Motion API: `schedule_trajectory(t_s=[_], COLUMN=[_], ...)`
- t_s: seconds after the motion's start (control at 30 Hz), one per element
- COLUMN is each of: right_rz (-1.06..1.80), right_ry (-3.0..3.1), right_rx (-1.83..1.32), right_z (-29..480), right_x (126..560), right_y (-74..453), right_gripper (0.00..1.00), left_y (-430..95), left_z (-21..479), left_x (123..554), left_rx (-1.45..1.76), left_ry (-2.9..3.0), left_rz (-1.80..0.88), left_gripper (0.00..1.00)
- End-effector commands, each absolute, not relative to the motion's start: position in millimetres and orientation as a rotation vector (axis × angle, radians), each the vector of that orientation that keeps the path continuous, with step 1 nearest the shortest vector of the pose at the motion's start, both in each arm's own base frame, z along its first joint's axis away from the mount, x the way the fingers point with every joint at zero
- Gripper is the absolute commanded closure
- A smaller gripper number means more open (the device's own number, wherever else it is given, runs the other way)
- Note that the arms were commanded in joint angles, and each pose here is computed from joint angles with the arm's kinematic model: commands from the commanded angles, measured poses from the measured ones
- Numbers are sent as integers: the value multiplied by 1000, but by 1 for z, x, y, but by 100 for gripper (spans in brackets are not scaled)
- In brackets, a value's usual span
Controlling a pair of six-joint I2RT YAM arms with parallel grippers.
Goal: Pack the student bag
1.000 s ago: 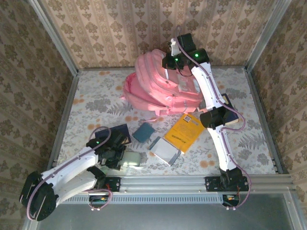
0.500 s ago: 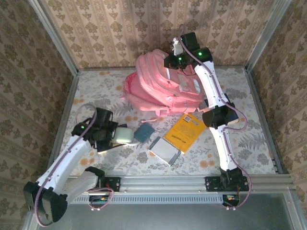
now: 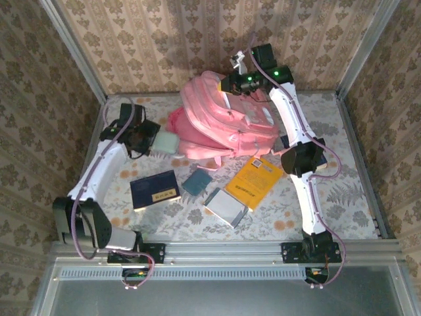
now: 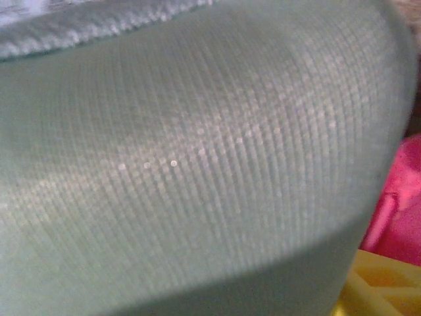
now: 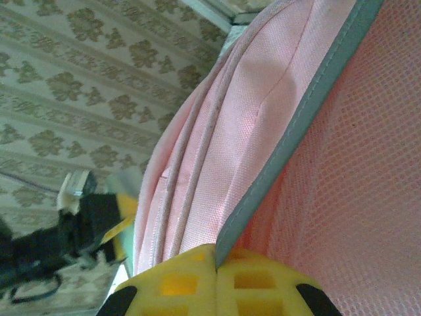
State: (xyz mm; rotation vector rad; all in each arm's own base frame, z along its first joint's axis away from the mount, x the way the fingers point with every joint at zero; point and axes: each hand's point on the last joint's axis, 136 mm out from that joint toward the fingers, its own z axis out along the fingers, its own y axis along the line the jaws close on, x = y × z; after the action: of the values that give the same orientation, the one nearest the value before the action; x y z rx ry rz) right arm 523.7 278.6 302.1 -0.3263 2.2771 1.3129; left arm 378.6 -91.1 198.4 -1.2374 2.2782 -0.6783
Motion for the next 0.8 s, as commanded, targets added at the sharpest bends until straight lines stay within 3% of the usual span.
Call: schedule_trajectory(t_s=[0.0,0.27,0.57,0.77], right_rz=[1497,1644,1682,1705], right_ry=[1987,1928,1905,1886], right_rx=[-514,-490,-480,-451], right_z=[405,427,425,423], right_x=[486,484,493,504], right_y=[294,298,300,303], right_gripper=[100,100,100,100], left_y=[-113,-163,-234,-287], left_z=[213,187,176,159], left_x=[424,477,501,510], left_rx=[-1087,-1055,-943,-801], left_ry=[2248,2254,2227,2294], left_rz=[-815,-1018,-1240,-1298], left_gripper=[33,33,33,18])
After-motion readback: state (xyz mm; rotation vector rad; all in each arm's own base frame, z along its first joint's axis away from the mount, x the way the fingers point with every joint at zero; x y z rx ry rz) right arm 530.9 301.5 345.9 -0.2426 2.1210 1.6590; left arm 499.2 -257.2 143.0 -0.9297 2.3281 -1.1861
